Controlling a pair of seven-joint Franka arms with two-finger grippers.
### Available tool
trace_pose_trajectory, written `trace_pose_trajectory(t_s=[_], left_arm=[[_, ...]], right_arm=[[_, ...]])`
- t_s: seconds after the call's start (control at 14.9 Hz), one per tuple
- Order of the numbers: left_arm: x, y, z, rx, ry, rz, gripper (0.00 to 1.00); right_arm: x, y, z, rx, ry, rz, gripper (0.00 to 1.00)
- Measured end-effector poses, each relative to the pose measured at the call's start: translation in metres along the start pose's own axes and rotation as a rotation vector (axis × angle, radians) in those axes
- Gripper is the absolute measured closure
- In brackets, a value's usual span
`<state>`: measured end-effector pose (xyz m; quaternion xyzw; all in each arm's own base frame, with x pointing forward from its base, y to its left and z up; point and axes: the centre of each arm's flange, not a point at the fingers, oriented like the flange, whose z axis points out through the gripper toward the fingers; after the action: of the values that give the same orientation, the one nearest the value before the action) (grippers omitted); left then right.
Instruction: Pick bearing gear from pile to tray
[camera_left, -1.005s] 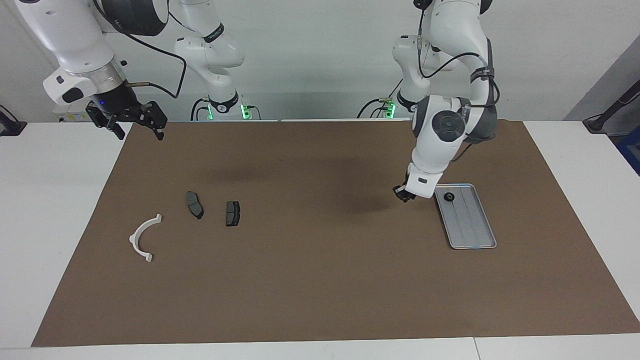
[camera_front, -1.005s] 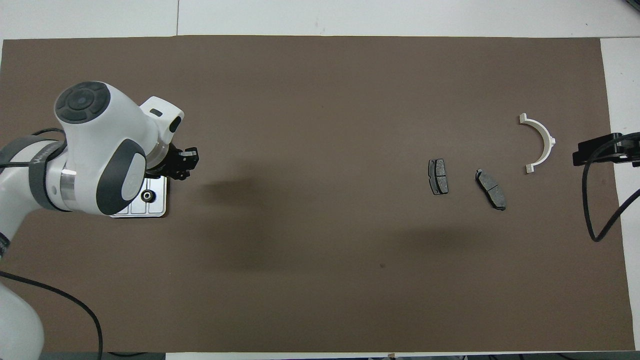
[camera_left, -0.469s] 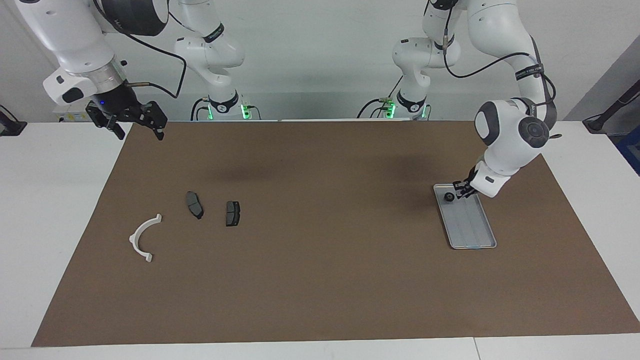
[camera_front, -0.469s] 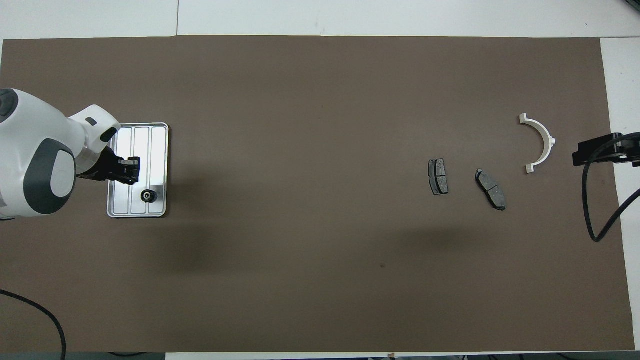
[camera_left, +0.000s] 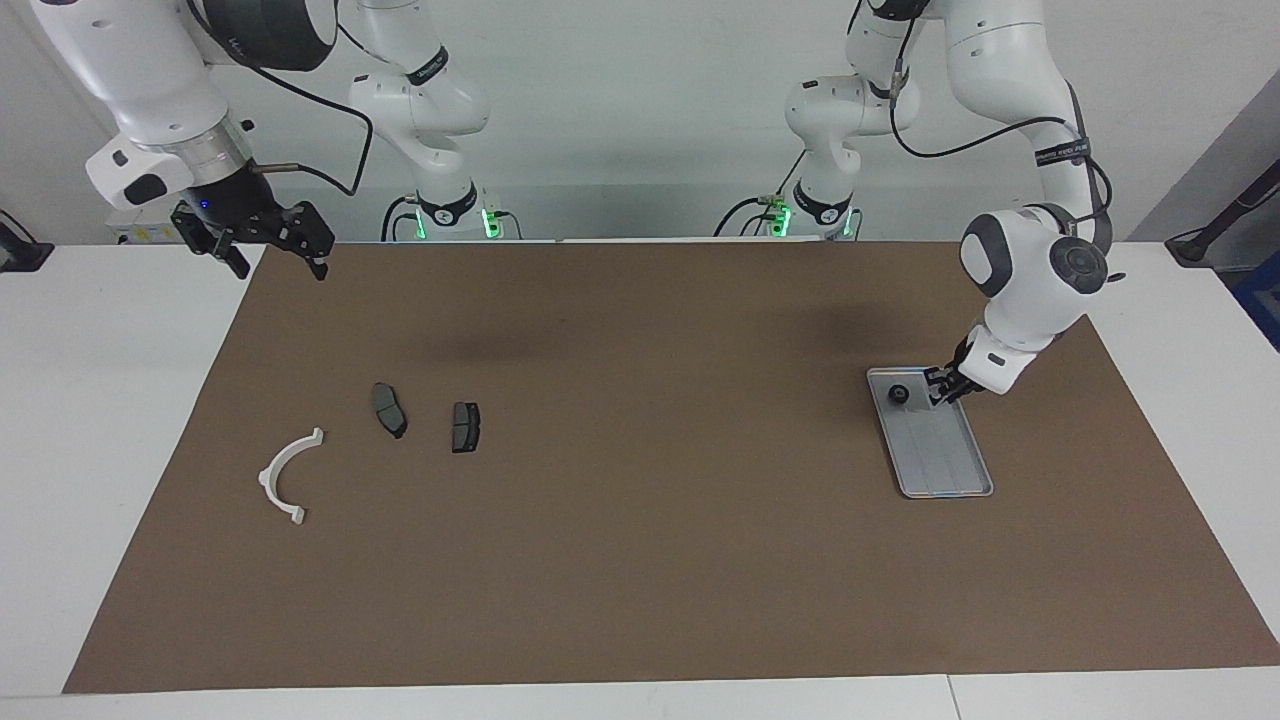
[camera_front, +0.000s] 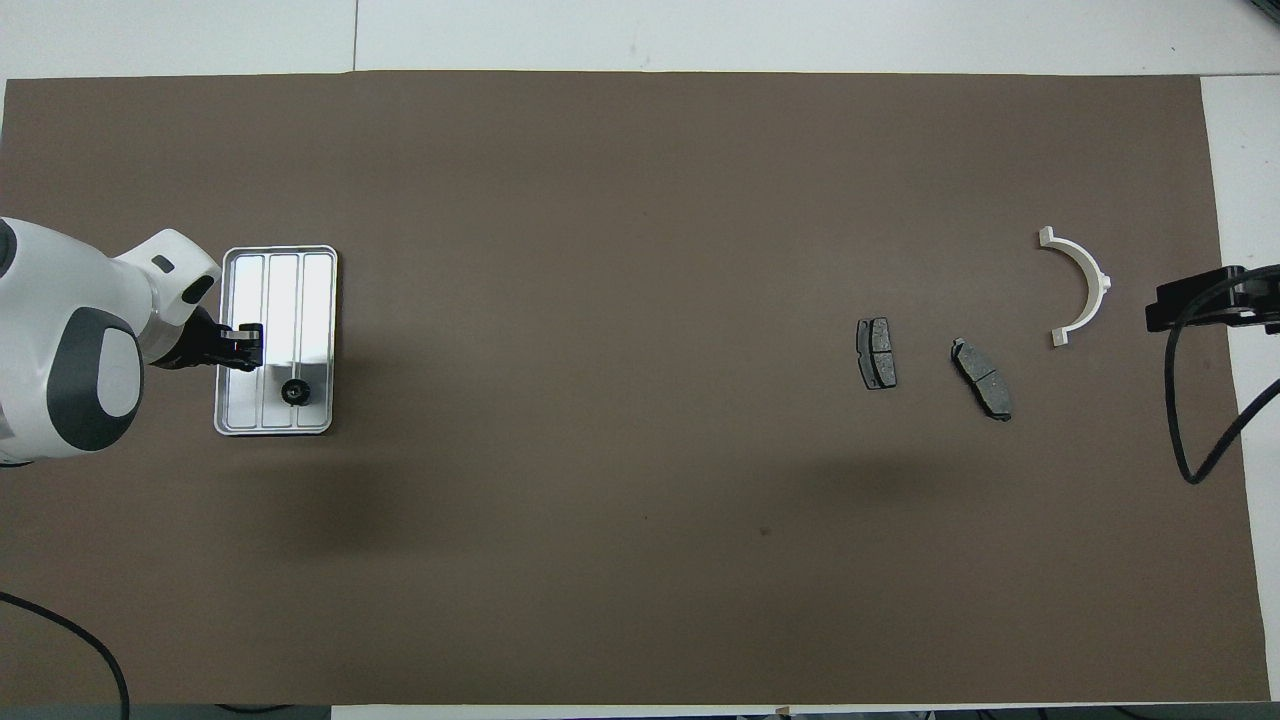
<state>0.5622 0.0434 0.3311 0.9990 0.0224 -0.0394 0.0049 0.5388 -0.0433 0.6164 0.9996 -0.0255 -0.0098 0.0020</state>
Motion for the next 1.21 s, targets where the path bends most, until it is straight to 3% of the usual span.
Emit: trace_pose_trajectory(t_s=[1.21], left_arm=[[-0.025,0.0,0.029,-0.002,-0.011,0.003,0.77]], right_arm=[[0.0,-0.001,0.0,0.0,0.0,-0.002,0.0]])
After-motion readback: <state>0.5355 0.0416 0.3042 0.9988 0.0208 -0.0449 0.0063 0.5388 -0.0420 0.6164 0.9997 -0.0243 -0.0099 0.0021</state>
